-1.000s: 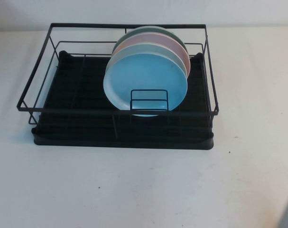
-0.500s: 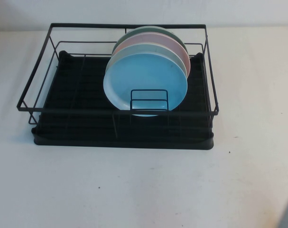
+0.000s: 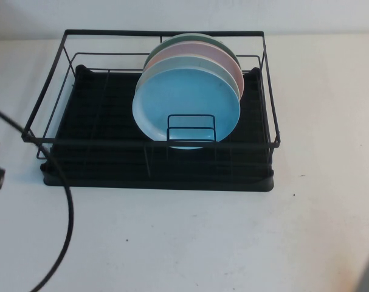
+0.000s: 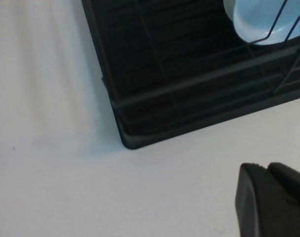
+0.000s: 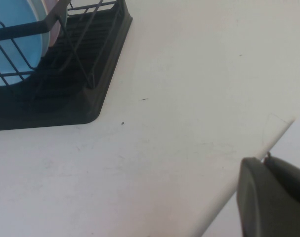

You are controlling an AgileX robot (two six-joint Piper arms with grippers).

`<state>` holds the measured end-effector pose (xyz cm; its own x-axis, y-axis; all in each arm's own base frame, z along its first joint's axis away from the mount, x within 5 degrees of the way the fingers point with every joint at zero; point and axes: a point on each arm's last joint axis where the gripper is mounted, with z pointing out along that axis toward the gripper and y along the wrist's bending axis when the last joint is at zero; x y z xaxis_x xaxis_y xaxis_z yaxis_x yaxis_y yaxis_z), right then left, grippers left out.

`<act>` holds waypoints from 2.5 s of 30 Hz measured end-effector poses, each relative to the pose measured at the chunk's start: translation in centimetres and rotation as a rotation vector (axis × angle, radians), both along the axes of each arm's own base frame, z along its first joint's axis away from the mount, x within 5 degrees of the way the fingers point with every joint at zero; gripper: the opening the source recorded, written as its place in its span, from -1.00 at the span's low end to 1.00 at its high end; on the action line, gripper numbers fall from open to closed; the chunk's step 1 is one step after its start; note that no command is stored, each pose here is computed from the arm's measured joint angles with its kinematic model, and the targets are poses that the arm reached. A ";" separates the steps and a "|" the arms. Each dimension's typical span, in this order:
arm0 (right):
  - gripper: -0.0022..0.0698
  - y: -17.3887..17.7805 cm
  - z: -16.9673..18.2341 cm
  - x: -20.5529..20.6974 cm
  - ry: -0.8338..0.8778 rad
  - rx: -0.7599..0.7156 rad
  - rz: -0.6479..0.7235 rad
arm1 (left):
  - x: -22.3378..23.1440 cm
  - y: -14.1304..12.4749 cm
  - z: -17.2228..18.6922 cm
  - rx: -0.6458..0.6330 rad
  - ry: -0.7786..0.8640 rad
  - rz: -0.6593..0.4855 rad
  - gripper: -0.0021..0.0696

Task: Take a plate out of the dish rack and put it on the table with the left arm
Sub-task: Grasp the plate from the shelf

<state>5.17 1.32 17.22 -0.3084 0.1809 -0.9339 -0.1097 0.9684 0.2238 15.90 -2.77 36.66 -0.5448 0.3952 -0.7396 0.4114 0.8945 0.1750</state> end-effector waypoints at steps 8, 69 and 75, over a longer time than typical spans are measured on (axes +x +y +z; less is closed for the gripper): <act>-1.00 0.0 0.0 0.0 0.000 0.000 0.000 | 7.7 -2.5 1.7 0.123 0.023 -0.189 -0.95; -1.00 0.0 0.0 0.0 0.000 0.000 0.000 | 21.7 -15.6 -6.0 0.389 -0.409 -0.757 -0.88; -1.00 0.0 0.0 0.0 0.000 0.000 0.000 | 20.2 -14.8 -2.3 0.398 -0.513 -0.722 -0.89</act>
